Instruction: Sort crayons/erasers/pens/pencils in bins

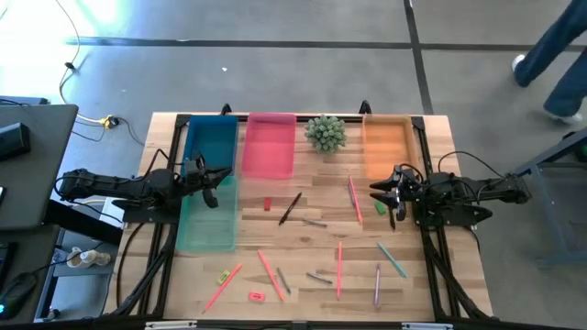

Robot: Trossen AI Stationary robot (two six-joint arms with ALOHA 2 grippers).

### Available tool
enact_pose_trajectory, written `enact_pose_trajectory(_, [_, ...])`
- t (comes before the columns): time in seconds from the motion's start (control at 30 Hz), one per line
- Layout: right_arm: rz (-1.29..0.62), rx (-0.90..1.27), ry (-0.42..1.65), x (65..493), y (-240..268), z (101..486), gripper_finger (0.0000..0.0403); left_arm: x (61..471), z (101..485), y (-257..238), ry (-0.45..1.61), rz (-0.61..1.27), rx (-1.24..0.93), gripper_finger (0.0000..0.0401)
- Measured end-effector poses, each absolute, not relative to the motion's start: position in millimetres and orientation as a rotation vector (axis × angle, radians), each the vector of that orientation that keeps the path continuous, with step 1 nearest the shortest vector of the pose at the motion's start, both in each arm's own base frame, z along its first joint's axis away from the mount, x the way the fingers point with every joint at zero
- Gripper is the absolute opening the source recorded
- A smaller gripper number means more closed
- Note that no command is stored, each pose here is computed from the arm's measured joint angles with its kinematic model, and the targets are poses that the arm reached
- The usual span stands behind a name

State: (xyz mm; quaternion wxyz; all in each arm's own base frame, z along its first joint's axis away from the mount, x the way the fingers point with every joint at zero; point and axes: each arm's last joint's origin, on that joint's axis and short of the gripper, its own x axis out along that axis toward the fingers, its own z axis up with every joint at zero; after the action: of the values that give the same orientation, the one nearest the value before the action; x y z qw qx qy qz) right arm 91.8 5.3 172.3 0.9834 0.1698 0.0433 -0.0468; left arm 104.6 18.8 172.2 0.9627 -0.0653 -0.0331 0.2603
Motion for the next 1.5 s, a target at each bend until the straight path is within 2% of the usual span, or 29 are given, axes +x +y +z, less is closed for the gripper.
enact_pose_trajectory(0.87, [-0.094, 0.342, 0.087, 92, 5, 172, 0.0153, 105, 172, 19, -0.070, 0.527, -0.133, 0.0005])
enact_pose_trajectory(0.93, [-0.095, 0.390, 0.078, 92, 5, 173, 0.0153, 105, 172, 19, -0.070, 0.527, -0.133, 0.0005])
enact_pose_trajectory(1.2, [-0.205, 0.597, -0.016, 92, 2, 177, 0.0153, 105, 173, 19, -0.091, 0.524, -0.190, 0.0005])
enact_pose_trajectory(1.5, [-0.240, 0.638, -0.285, 89, -1, 201, 0.0153, 104, 173, 19, -0.120, 0.525, -0.291, 0.0005])
